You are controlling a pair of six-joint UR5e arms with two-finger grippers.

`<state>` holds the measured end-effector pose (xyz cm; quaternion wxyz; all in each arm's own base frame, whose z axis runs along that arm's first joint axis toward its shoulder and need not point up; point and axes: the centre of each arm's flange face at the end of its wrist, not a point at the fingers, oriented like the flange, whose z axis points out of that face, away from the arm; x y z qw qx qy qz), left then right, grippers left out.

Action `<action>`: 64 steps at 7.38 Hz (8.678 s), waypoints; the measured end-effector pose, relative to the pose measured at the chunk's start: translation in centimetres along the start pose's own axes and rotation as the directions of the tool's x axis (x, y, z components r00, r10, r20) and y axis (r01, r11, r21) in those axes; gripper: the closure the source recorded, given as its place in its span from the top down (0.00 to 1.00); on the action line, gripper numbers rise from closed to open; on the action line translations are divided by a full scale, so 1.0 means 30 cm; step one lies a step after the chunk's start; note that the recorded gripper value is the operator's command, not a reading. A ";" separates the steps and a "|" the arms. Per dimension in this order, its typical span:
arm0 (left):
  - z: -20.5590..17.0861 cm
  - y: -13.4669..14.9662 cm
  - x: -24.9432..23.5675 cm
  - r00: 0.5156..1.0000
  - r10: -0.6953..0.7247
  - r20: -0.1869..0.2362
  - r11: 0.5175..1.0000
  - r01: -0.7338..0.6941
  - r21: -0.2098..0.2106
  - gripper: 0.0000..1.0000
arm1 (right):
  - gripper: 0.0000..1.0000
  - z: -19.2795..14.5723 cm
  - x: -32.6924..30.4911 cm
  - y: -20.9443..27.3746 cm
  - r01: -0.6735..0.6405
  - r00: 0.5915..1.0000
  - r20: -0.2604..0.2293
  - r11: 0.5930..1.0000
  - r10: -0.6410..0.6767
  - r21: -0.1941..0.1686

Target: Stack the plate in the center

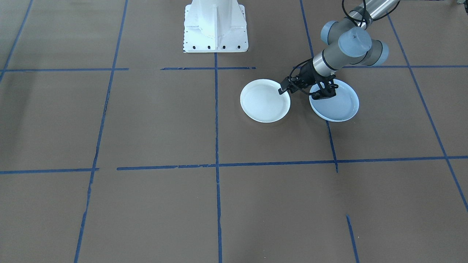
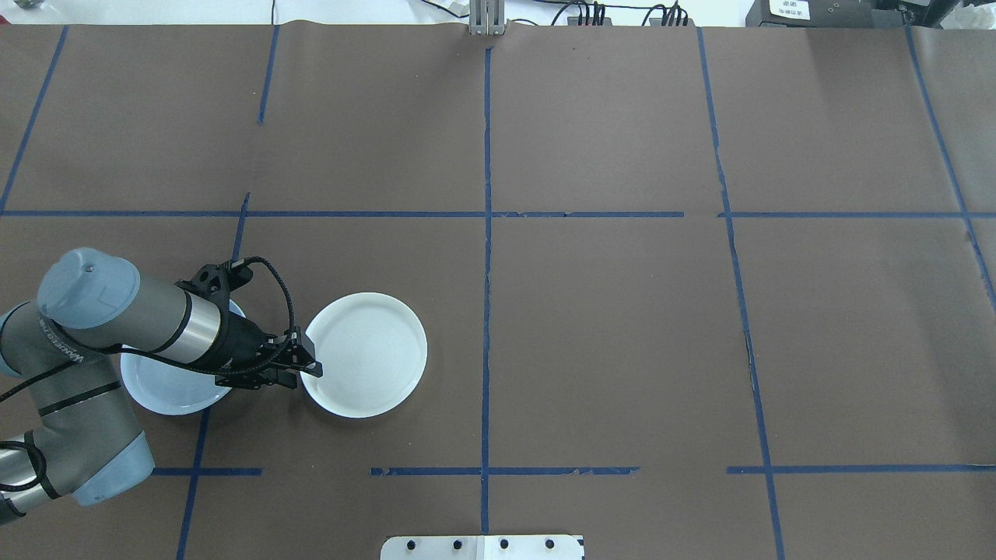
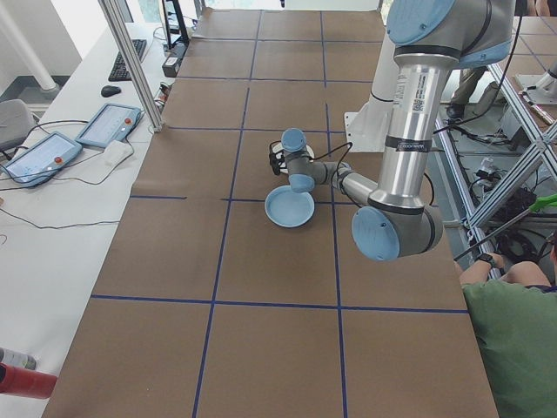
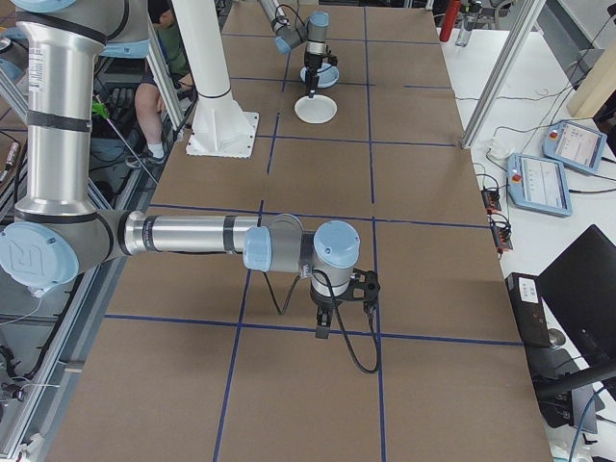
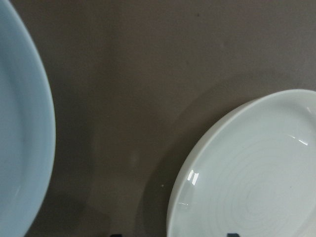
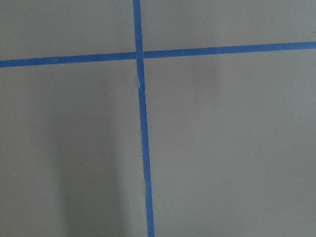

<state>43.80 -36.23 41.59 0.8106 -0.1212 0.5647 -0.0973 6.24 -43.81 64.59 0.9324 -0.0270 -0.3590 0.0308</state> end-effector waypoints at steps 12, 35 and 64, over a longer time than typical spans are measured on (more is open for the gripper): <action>-0.071 -0.015 0.003 1.000 0.018 -0.022 0.999 -0.019 -0.043 0.00 | 1.00 0.000 0.000 0.000 0.000 1.000 0.000 1.000 0.000 0.000; -0.616 -0.371 -0.774 0.924 0.373 0.085 0.927 -0.375 0.005 1.00 | 1.00 0.000 0.000 0.000 0.000 1.000 0.000 1.000 0.000 0.000; -1.473 -0.558 -1.187 0.844 0.353 0.405 0.916 -0.399 0.033 1.00 | 1.00 0.000 0.000 0.000 0.000 1.000 0.000 1.000 0.000 0.000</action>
